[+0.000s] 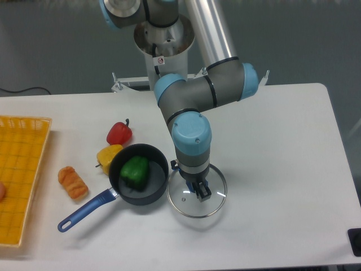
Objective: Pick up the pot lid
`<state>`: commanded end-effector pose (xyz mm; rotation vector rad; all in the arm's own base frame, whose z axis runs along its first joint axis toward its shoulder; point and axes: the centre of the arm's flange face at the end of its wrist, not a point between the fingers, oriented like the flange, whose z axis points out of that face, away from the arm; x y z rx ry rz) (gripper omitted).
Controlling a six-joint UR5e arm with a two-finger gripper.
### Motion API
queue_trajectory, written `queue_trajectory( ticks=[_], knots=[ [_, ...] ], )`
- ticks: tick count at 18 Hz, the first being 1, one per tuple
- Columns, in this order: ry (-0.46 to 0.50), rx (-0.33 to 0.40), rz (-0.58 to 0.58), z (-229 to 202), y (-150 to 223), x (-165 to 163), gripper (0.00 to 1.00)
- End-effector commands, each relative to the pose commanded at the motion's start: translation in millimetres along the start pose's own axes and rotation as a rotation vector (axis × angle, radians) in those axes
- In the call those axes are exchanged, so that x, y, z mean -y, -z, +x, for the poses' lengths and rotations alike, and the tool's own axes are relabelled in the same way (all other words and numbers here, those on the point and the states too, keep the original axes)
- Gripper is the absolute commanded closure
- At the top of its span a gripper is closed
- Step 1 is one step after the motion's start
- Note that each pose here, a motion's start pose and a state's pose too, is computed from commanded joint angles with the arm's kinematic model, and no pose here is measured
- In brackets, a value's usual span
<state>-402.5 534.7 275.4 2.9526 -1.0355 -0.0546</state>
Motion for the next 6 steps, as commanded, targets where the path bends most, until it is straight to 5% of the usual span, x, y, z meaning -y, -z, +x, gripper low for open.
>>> queue_trajectory(
  ticks=[6],
  knots=[
    [-0.015,0.001,0.001,-4.4,-0.1,-13.8,0.42]
  ],
)
